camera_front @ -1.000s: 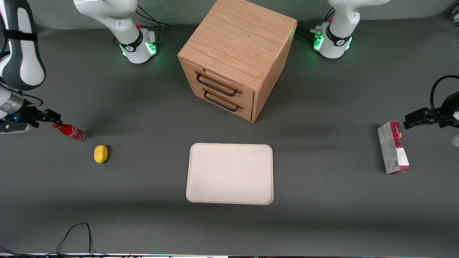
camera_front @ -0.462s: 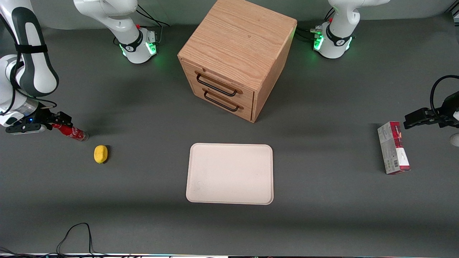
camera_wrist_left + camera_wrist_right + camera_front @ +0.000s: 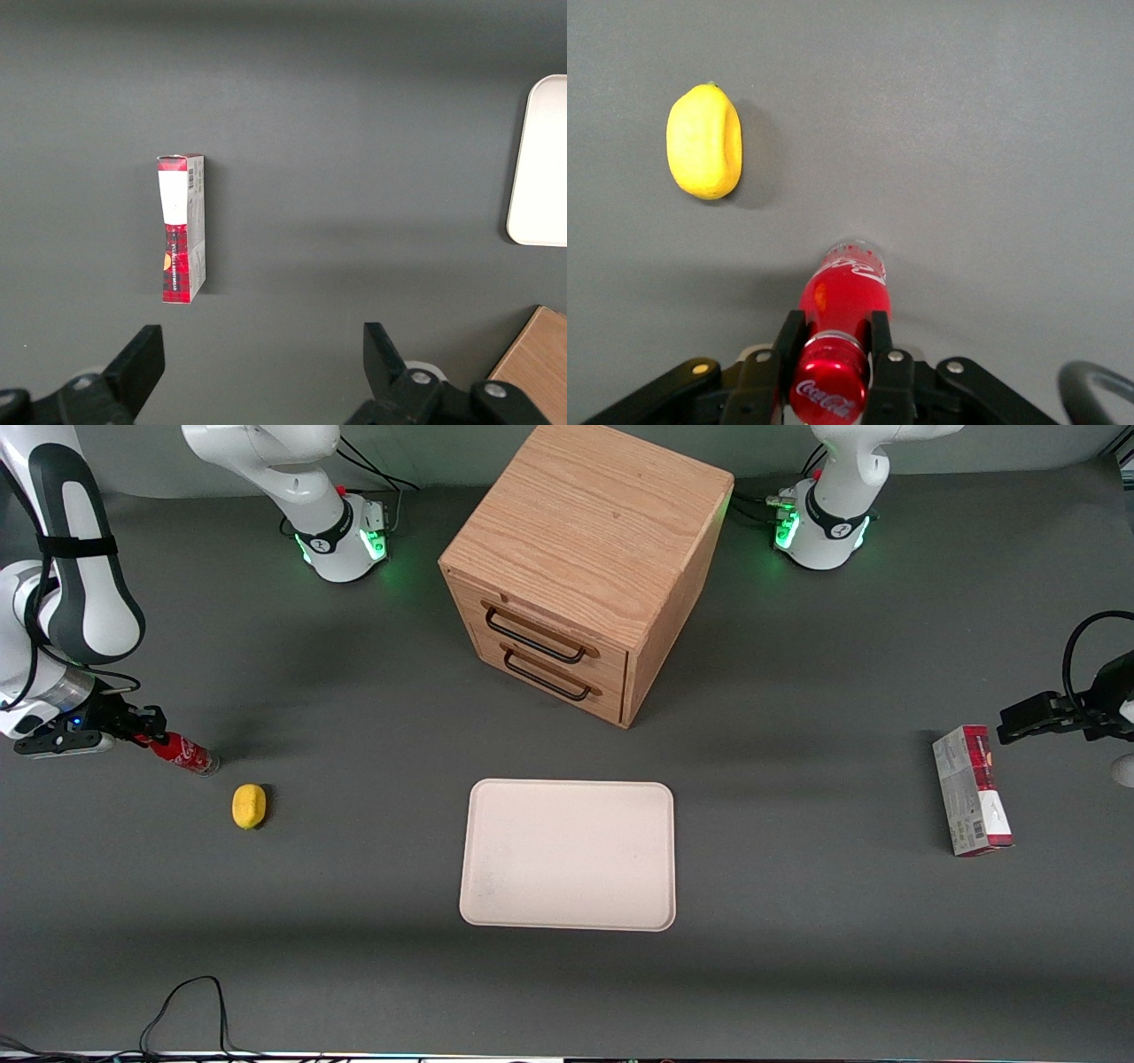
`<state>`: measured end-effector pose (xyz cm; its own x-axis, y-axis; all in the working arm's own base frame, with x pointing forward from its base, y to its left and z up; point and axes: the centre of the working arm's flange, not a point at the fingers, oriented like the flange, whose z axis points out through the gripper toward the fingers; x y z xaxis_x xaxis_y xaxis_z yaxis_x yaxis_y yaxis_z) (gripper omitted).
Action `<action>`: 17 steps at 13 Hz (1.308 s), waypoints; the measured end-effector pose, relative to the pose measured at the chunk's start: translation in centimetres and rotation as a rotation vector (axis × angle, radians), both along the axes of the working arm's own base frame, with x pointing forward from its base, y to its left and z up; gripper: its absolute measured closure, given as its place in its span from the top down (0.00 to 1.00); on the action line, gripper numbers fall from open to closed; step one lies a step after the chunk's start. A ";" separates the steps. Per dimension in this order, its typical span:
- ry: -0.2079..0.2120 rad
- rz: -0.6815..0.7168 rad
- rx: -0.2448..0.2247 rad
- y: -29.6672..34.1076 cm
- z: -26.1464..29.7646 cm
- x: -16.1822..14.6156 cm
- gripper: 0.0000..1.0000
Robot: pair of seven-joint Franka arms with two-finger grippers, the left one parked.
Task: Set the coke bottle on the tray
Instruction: 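Close the right gripper around the bottle's neck, then lift the bottle and carry it with the right gripper to the white tray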
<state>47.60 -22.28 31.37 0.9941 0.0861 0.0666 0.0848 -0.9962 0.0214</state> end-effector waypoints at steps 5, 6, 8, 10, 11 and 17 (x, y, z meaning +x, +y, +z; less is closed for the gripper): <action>0.020 -0.091 0.058 4.1 9.8 6.7 0.34; 0.020 -0.114 0.070 6.3 13.2 8.5 0.34; 0.033 -0.149 0.090 11.5 20.2 11.0 0.34; 0.063 -0.197 0.102 17.7 26.9 12.3 0.34; 0.080 -0.220 0.096 21.1 29.2 12.8 0.34; 0.131 -0.270 0.009 41.6 26.1 16.6 0.34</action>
